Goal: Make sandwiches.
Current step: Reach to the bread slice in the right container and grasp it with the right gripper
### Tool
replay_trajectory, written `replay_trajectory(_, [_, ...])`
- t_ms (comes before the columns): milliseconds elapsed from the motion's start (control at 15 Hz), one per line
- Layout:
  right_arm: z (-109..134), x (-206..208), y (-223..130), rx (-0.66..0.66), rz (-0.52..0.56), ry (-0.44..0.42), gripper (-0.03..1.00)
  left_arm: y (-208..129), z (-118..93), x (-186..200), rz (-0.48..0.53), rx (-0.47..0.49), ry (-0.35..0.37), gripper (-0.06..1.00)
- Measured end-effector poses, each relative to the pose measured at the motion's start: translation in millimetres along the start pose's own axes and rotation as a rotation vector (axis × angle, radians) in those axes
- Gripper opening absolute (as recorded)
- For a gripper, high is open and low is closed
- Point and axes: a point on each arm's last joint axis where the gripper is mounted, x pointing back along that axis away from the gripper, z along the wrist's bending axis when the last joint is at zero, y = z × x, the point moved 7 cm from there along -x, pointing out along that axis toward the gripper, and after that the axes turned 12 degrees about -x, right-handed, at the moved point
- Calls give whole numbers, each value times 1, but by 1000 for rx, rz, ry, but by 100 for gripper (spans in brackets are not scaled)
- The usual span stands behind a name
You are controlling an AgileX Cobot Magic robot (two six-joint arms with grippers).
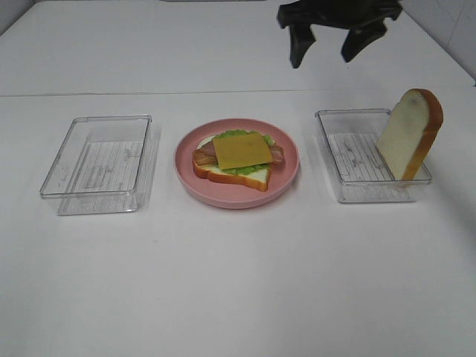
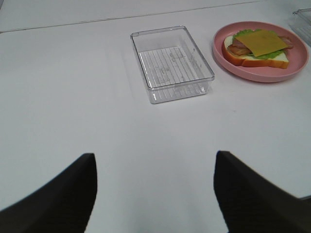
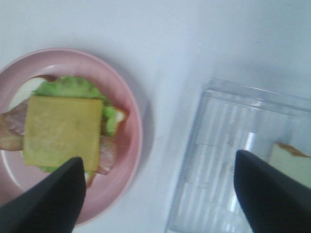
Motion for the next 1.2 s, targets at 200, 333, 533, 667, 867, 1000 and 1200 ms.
replay_trajectory(200, [-44,19,8,-85,-14,-29,78,0,0,0,0,0,0,65])
replay_trajectory(333, [-75,24,13,-147,-24,-47,78,0,0,0,0,0,0,65])
replay_trajectory(533, [-107,27,17,-210,-33,-69,78,0,0,0,0,0,0,65])
replay_trajectory(667, [-135,22,11,-264,-5,-81,78,0,0,0,0,0,0,65])
replay_trajectory(867, [-144,1,-9,-266,88,-86,78,0,0,0,0,0,0,65])
replay_trajectory(1000, [-143,-11,-22,-259,149,-75,78,0,0,0,0,0,0,65])
replay_trajectory(1200, [-144,-20,-32,-255,192,-77,78,0,0,0,0,0,0,65])
